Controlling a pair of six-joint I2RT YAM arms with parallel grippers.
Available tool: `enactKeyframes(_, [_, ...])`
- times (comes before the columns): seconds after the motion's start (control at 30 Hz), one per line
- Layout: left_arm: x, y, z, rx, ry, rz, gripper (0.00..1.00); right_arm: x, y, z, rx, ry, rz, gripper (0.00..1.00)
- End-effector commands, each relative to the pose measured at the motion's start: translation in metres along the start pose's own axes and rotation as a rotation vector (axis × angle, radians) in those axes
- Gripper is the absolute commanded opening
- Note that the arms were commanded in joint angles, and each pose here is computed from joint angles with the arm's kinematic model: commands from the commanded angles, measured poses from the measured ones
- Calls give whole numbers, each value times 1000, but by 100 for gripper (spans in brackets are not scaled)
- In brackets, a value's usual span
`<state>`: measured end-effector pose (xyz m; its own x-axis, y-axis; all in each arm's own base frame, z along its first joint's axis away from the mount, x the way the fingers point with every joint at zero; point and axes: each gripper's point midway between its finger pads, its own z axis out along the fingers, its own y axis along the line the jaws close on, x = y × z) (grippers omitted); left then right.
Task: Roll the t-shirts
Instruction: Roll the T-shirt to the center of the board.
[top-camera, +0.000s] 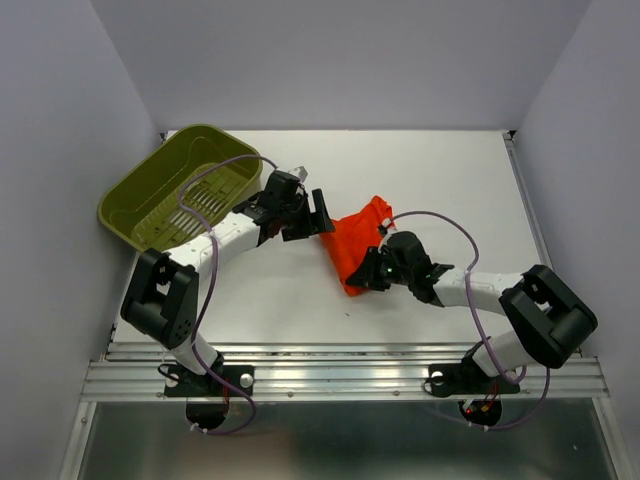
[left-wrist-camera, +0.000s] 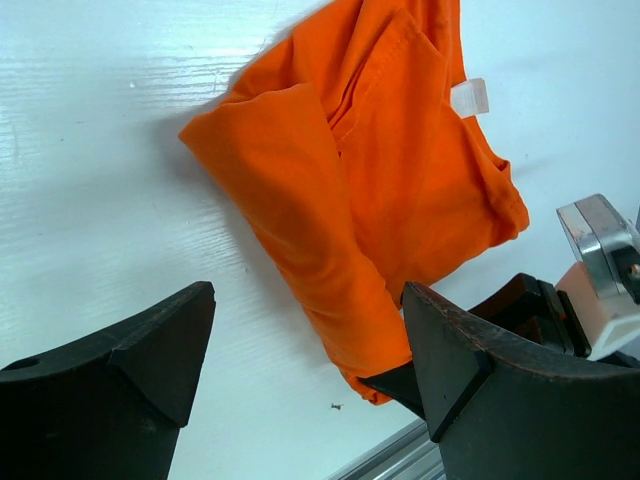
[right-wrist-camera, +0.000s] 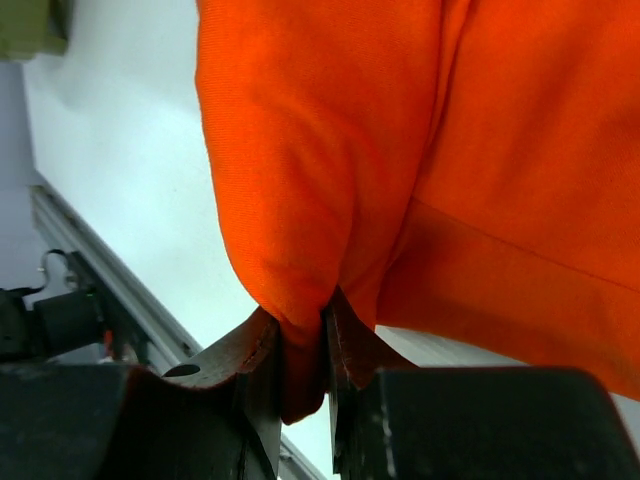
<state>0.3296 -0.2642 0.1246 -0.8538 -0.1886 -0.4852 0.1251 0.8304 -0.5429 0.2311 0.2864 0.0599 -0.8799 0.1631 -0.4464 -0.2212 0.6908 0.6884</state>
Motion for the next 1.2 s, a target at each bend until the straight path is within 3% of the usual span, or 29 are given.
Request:
enactKeyframes(0.0, [-12, -17, -8, 62, -32, 38, 86, -13, 29, -11, -183, -26, 109, 1])
enactKeyframes(0.4, [9, -37, 11, 110, 41, 85, 86, -9, 3, -20, -246, -8, 290, 1])
enactKeyframes(1.17, [13, -58, 36, 184, 60, 86, 81, 0, -20, -26, -263, 25, 431, 1])
